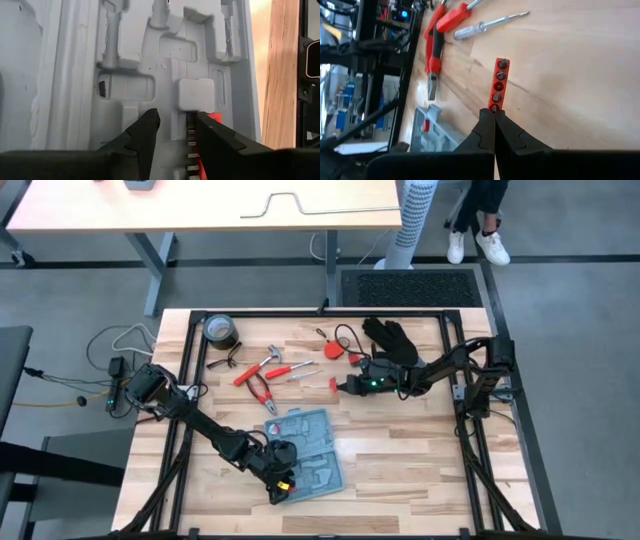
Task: Prefit tool cases
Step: Remove the right orange screwdriver bits from the gray prefit tool case, then adjust the orange screwdriver bit on the table
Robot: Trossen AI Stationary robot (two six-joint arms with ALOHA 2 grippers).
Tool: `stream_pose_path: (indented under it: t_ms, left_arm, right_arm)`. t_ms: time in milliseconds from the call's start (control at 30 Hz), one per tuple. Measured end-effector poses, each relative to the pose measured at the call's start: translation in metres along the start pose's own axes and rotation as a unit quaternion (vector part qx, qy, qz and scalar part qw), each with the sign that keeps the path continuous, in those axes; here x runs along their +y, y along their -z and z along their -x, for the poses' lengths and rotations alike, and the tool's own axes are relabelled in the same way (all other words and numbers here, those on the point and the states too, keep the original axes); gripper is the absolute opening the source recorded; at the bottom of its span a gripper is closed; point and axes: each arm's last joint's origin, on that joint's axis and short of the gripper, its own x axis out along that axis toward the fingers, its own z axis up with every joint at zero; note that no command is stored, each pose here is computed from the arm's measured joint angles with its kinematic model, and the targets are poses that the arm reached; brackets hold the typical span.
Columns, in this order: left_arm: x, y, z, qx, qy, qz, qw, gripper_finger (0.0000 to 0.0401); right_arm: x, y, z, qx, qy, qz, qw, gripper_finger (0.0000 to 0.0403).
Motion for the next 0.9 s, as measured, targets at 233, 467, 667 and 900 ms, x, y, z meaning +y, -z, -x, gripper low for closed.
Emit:
stream_pose_path:
  t_ms: [233, 467, 667, 900]
  left_arm:
    - [0.000, 0.000, 0.000, 0.002, 0.001, 0.001, 1.000, 0.0130]
    - [0.000, 0.000, 0.001, 0.001, 0.003, 0.007, 1.000, 0.0130]
    - [0.000, 0.000, 0.001, 0.001, 0.002, 0.011, 1.000, 0.0130]
    - [0.000, 0.000, 0.004, -0.003, -0.006, 0.009, 1.000, 0.0130]
  right_arm:
    - [0.001, 0.004, 0.000, 0.011, -0.001, -0.043, 0.999, 0.0038]
    - [0.004, 0.024, 0.000, 0.095, 0.006, -0.088, 0.991, 0.0113]
    - [0.009, 0.038, 0.001, 0.105, 0.006, -0.092, 0.990, 0.0148]
    - [0.009, 0.067, 0.019, 0.111, 0.109, -0.071, 0.985, 0.0138]
